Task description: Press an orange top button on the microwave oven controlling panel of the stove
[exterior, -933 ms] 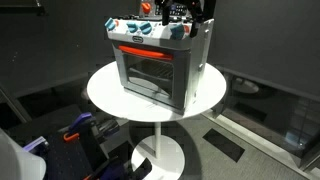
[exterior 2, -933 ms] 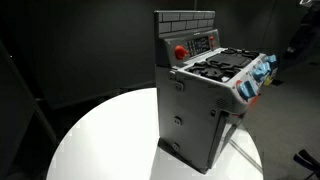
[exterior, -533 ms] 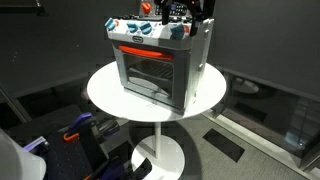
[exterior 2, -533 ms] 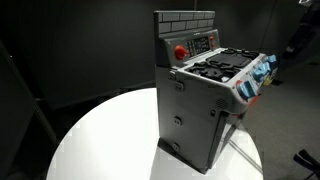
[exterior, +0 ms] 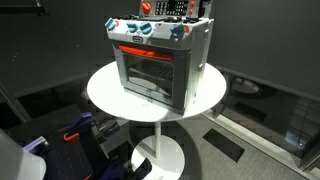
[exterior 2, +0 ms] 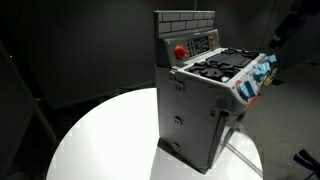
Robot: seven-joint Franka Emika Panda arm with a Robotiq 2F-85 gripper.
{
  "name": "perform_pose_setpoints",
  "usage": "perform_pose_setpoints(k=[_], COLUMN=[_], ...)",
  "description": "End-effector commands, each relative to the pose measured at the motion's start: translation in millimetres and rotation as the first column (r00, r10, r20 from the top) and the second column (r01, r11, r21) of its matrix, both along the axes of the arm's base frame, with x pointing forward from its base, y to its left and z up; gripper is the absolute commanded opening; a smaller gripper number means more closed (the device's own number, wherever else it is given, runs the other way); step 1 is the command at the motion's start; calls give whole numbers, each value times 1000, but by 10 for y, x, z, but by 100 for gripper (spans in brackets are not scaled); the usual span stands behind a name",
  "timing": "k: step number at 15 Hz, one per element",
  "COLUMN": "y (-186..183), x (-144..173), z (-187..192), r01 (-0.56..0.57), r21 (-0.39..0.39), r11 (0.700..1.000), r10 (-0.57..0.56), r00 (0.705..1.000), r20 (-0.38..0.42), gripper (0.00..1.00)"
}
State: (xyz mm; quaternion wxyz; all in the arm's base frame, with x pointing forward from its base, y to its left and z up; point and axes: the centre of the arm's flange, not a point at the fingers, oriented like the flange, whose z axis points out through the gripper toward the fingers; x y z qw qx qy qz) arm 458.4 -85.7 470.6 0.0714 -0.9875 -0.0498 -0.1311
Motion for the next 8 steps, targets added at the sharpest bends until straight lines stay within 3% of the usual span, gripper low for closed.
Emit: perform_pose_setpoints(k=[1,8], y=[100,380], x=[332,852], z=[156,195], r01=[18,25], r21=[-27,-58], r11=[999,998], r10=[-16,-16], r00=[998,987], r20=[66,158], gripper=[100,100])
